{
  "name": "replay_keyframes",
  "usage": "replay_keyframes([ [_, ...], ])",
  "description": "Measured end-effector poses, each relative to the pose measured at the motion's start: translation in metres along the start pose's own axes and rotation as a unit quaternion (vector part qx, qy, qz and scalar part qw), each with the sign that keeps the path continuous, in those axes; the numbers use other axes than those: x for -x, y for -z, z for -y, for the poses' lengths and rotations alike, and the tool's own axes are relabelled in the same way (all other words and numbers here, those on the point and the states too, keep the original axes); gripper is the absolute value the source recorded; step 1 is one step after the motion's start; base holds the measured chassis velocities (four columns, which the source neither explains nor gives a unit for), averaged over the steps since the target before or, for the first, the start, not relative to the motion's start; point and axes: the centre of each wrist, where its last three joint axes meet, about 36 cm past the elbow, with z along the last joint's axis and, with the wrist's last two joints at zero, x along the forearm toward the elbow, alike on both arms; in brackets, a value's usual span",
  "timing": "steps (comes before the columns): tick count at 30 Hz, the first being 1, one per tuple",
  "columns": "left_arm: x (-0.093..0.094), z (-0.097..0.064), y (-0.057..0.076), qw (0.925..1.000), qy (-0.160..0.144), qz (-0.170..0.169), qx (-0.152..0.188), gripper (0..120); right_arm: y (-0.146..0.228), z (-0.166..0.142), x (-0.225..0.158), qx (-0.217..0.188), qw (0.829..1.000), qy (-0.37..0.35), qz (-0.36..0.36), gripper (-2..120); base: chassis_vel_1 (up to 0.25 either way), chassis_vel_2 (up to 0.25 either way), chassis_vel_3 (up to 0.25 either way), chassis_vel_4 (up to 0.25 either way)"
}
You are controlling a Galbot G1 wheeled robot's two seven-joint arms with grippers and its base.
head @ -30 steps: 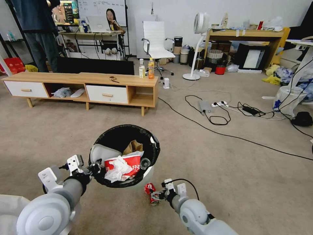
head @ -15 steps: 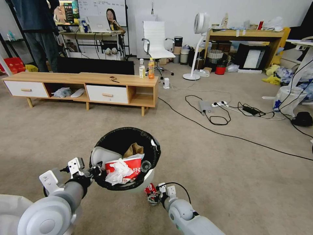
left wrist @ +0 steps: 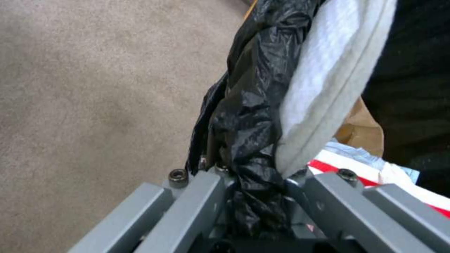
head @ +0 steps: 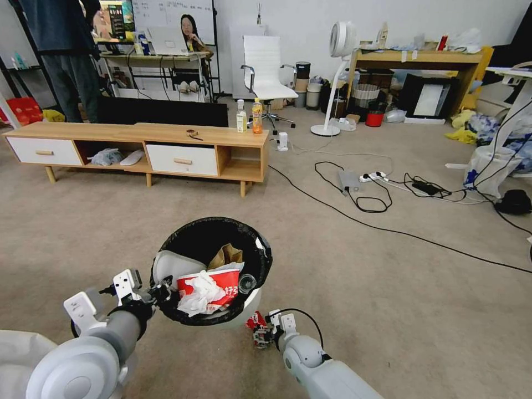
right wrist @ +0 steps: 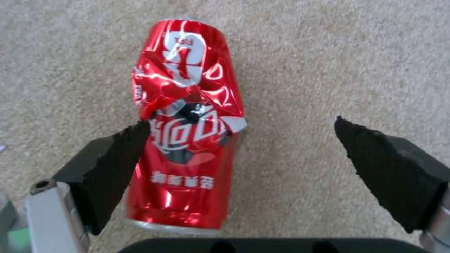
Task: Pick up the trash bin and place the garbage on the floor into it.
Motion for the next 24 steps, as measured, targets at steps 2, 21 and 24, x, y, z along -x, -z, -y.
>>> replay_keyframes([
  [2, 0.0, -0.0001, 0.0001, 1.0, 0.0, 0.0, 0.0, 4, -0.001, 0.001, 0.0016, -0.001, 1.0, -0.001, -0.001, 100, 0.0, 0.0, 0.0, 0.0],
  [21, 0.0, 0.0003, 0.0014, 1.0, -0.002, 0.002, 0.0, 4, -0.0028, 0.0067, 0.006, -0.016, 1.0, 0.009, -0.003, 70, 0.0, 0.0, 0.0, 0.0],
  [24, 0.0006, 0.0005, 0.0009, 1.0, -0.002, 0.001, 0.0, 4, 0.0012, 0.0083, 0.0046, -0.018, 1.0, 0.01, 0.002, 59, 0.0, 0.0, 0.0, 0.0],
])
